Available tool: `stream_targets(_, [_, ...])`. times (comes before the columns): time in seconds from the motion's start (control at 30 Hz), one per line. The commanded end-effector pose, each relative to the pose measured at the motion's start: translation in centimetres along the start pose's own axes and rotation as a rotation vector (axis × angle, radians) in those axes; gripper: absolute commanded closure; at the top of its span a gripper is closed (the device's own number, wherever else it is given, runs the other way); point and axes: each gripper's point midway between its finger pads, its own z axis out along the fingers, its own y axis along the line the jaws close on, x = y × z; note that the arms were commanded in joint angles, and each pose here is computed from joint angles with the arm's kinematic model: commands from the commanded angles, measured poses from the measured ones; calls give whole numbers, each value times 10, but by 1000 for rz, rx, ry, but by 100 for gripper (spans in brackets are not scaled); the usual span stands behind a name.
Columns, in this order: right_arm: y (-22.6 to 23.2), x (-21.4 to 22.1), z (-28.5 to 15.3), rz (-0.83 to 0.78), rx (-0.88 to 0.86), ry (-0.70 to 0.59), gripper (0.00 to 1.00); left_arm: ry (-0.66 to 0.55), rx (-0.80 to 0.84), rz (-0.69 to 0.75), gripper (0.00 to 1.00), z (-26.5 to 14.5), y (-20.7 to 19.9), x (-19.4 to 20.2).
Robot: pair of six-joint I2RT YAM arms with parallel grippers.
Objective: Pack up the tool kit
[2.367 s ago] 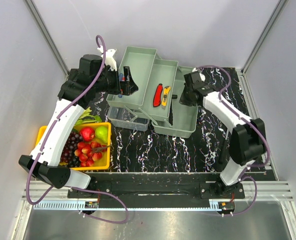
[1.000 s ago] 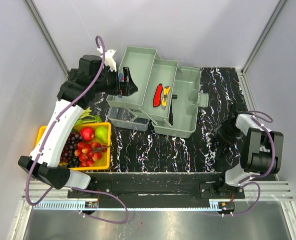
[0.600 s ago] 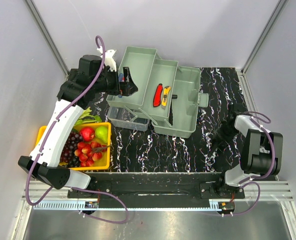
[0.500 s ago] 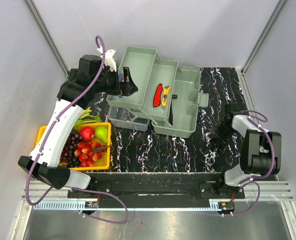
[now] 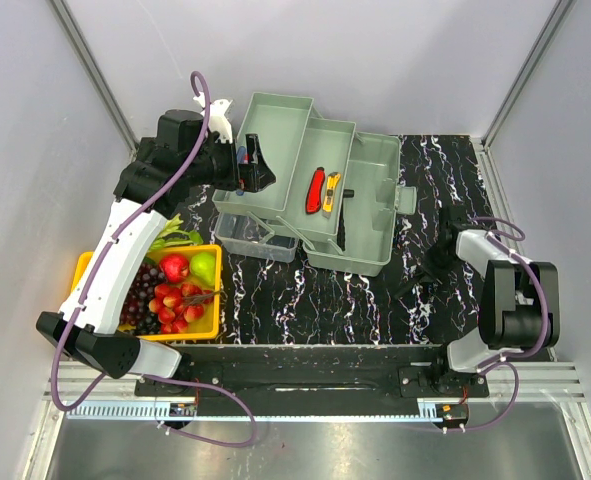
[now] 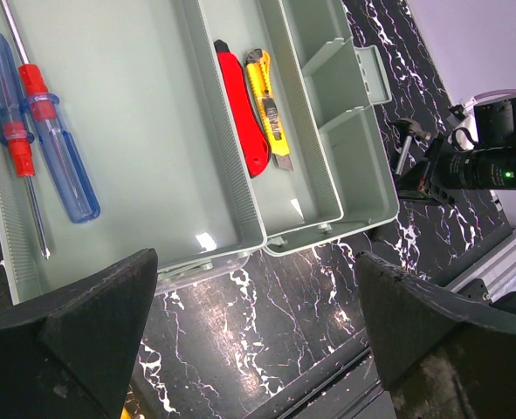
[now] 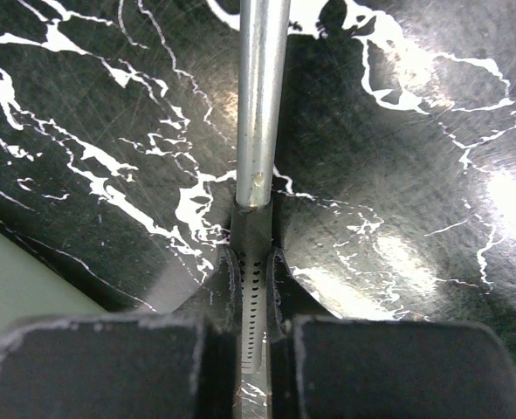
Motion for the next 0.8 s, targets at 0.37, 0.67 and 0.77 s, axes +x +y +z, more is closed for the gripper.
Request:
stream_targets(0.37, [40,-57,-91,-36,-174,-326,100,-67,22,26,1,-12,-9,-19])
stream_targets(0.67, [66,-65,-136,-55,-323,-389,100,-67,27,26,1,-13,-10,-19])
stream_targets(0.77, [82,-69,-159,-91,-395,-432,100,-65,26,25,1,-12,-9,-19])
